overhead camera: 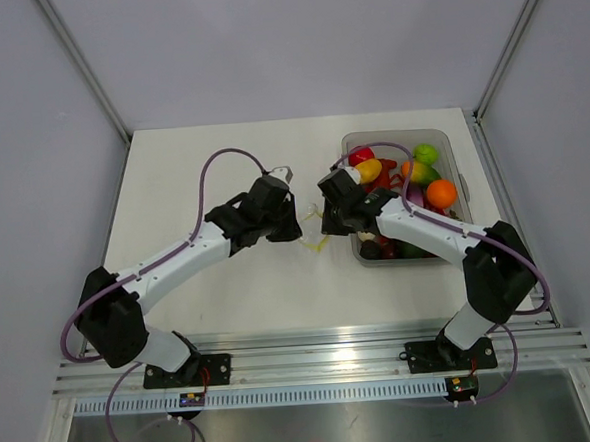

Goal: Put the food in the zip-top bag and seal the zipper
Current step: Open the zipper of the food storage bag.

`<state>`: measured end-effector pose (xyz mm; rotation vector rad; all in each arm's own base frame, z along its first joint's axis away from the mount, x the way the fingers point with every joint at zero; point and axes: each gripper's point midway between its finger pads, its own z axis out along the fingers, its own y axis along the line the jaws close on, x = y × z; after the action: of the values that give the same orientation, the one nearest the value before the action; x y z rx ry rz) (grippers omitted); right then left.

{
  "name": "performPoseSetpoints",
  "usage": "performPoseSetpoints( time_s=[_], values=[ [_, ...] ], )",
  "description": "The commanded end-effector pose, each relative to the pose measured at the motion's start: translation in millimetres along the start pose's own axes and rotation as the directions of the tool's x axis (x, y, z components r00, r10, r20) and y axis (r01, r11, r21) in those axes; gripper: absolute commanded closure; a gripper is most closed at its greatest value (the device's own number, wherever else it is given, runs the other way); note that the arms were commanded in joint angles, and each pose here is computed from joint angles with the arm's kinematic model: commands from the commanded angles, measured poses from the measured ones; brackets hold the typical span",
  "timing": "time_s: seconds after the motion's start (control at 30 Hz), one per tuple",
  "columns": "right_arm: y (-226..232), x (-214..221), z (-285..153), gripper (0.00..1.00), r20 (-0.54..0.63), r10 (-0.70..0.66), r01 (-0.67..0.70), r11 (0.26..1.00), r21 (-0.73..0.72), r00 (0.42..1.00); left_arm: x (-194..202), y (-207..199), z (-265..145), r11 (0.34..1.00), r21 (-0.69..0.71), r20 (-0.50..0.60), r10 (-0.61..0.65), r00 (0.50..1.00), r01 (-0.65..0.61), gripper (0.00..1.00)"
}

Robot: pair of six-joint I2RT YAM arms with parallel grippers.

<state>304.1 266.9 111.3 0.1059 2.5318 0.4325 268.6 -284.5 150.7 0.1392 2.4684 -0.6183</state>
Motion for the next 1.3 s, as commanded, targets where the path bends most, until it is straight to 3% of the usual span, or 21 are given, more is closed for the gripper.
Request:
performPoseSetpoints(
  time_s=[0.0, 0.07, 0.23, 0.4, 0.77, 0.97, 1.27],
  values=[
    [1, -20, 2, 0.96, 0.061, -0.013, 0.011, 0.999, 0.035, 0.998, -22, -20, -20, 0.998, 0.053, 0.061, -0.035, 0.998, 0.031, 1.00],
    [-2, -20, 7, 0.94, 0.058, -0.017, 0.013, 0.998, 0.054, 0.998, -25, -21, -17, 0.998, 0.040, 0.056, -0.051, 0.997, 0.049, 1.00],
    [-17, -30, 14, 0.94, 0.070, 0.011, -0.016, 0.998, 0.066, 0.997, -21, -57, -12, 0.972, 0.206, -0.020, -0.113, 0.993, 0.115, 1.00],
    [-11, -37, 10, 0.90, 0.074, 0.012, -0.014, 1.000, 0.023, 0.997, -25, -55, -5, 0.975, 0.191, -0.013, -0.114, 0.993, 0.114, 1.00],
    [15, -42, -27, 0.57, 0.073, 0.020, -0.010, 0.991, -0.134, 0.997, -30, -37, 17, 0.996, 0.069, -0.029, -0.048, 0.998, 0.050, 1.00],
    [14, -37, -54, 0.54, 0.069, 0.003, 0.009, 0.986, -0.167, 0.998, -32, -39, 22, 0.997, 0.064, -0.044, -0.037, 0.998, 0.040, 1.00],
    [3, -23, -41, 0.58, 0.022, -0.009, 0.012, 0.992, -0.124, 1.000, -35, -44, 19, 0.996, 0.082, -0.041, -0.027, 0.999, 0.030, 1.00]
  ],
)
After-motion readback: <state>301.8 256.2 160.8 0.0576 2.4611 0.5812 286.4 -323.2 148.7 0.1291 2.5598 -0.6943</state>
